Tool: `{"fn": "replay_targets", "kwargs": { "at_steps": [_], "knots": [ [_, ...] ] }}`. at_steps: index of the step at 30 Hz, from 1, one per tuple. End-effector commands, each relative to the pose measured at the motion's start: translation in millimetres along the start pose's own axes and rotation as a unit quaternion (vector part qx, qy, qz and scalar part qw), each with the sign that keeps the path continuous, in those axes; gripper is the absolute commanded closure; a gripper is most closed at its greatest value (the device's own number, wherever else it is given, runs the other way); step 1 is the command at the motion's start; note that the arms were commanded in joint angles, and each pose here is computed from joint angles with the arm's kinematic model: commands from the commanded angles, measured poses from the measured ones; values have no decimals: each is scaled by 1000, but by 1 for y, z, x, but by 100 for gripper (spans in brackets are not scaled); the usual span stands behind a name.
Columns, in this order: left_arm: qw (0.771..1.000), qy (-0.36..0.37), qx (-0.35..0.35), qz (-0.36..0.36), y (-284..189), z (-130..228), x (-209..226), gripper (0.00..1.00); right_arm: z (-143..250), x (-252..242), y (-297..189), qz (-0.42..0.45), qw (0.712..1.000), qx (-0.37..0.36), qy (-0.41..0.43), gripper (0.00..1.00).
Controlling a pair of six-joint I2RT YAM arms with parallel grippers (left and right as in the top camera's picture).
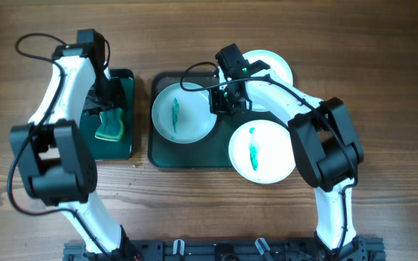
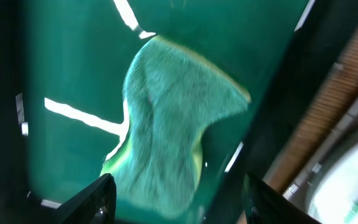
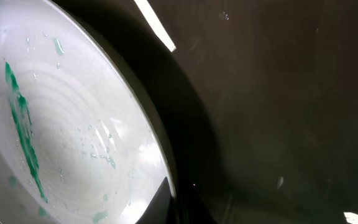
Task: Clean dirty plates on tray and stack at the side
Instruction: 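Grasp the green sponge with the left gripper and lift it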
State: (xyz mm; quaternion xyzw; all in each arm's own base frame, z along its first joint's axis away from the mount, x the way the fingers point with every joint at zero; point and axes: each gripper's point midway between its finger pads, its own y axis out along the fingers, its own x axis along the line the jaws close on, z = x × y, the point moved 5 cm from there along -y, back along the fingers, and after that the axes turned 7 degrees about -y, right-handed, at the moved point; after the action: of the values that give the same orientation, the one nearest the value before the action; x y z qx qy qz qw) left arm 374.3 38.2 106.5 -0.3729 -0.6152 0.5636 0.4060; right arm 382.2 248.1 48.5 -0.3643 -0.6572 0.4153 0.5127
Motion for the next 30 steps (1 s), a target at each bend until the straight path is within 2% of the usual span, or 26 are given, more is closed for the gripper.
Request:
{"fn": "replay_targets", "kwargs": {
  "at_steps": [1, 7, 10, 11, 15, 24, 30],
  "knots": [
    [1000, 12, 17, -16, 22, -6, 4, 41, 4, -6, 16, 14, 1000, 14, 11, 96],
    [998, 35, 40, -25, 46, -7, 7, 52, 4, -6, 16, 13, 1000, 13, 11, 96],
    [998, 34, 38, -30, 50, -9, 8, 61, 4, -6, 16, 13, 1000, 13, 11, 96],
    [998, 34, 35, -29, 50, -10, 8, 65, 4, -6, 16, 13, 1000, 13, 11, 95],
    [999, 33, 26, -26, 51, -14, 7, 96, 4, -6, 16, 13, 1000, 13, 11, 96],
    [1000, 16, 22, -14, 31, -13, 6, 96, 2, -4, 16, 9, 1000, 9, 11, 96],
    [996, 14, -30, 77, -37, -15, -8, 96, 1, -4, 16, 7, 1000, 6, 13, 96]
  ]
}}
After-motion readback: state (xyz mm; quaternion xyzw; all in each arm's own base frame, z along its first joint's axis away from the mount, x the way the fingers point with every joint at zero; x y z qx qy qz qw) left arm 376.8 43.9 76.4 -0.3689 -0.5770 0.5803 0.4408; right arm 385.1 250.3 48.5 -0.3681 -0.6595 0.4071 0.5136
